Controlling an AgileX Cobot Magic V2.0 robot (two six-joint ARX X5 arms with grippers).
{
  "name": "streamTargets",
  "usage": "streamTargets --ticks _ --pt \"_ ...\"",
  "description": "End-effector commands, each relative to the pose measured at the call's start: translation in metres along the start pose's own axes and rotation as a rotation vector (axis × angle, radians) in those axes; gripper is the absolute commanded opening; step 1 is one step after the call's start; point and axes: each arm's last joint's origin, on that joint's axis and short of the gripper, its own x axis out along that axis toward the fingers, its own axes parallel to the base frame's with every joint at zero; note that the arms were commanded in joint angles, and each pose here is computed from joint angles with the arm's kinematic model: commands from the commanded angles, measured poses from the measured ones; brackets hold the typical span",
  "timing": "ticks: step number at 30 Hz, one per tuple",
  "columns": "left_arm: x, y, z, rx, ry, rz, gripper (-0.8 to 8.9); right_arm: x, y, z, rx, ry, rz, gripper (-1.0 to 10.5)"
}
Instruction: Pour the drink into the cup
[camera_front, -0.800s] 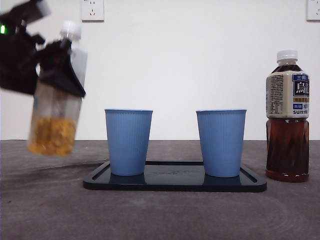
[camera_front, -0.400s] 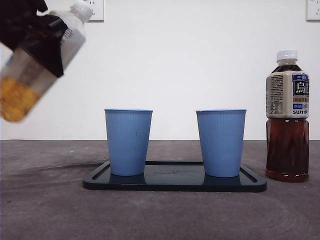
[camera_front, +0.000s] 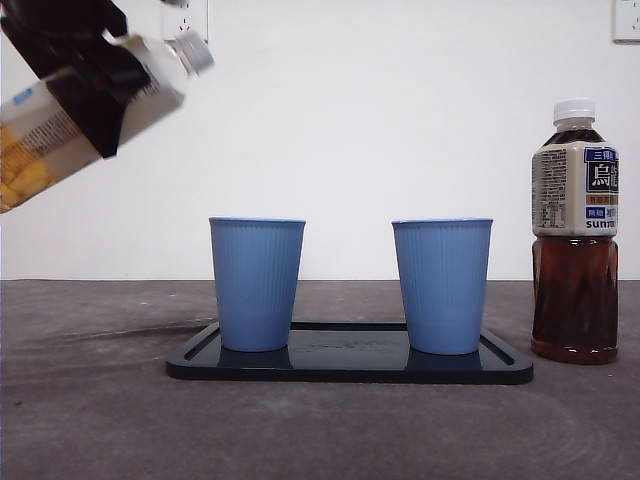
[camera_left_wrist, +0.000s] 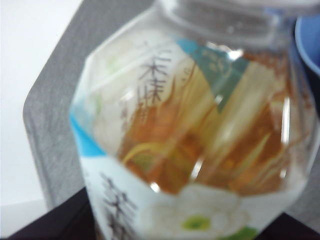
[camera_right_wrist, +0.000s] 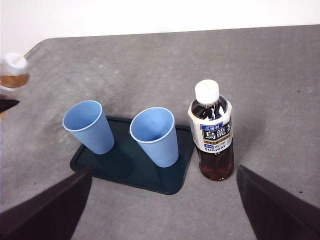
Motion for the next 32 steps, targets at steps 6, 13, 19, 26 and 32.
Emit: streamTargets --ticks 6,13,19,26,32 --pt "0.018 -0.016 0.030 0.135 0.130 0.099 2.16 -0.003 0.001 0.003 0.004 -0.014 0.007 4.6" --pt "0.032 -0.043 0.040 0.273 0.204 0.139 2.16 -0.003 0.001 0.003 0.004 -0.014 0.007 4.6" --pt "0.031 -0.052 0.039 0.353 0.244 0.161 2.15 -0.003 0.001 0.003 0.004 -0.014 0.007 4.6" --pt "0.028 -0.056 0.040 0.366 0.238 0.157 2.15 -0.003 0.001 0.003 0.005 -0.014 0.007 4.6" --pt "0.027 -0.057 0.040 0.369 0.235 0.156 2.15 -0.003 0.001 0.003 0.005 -0.013 0.007 4.6"
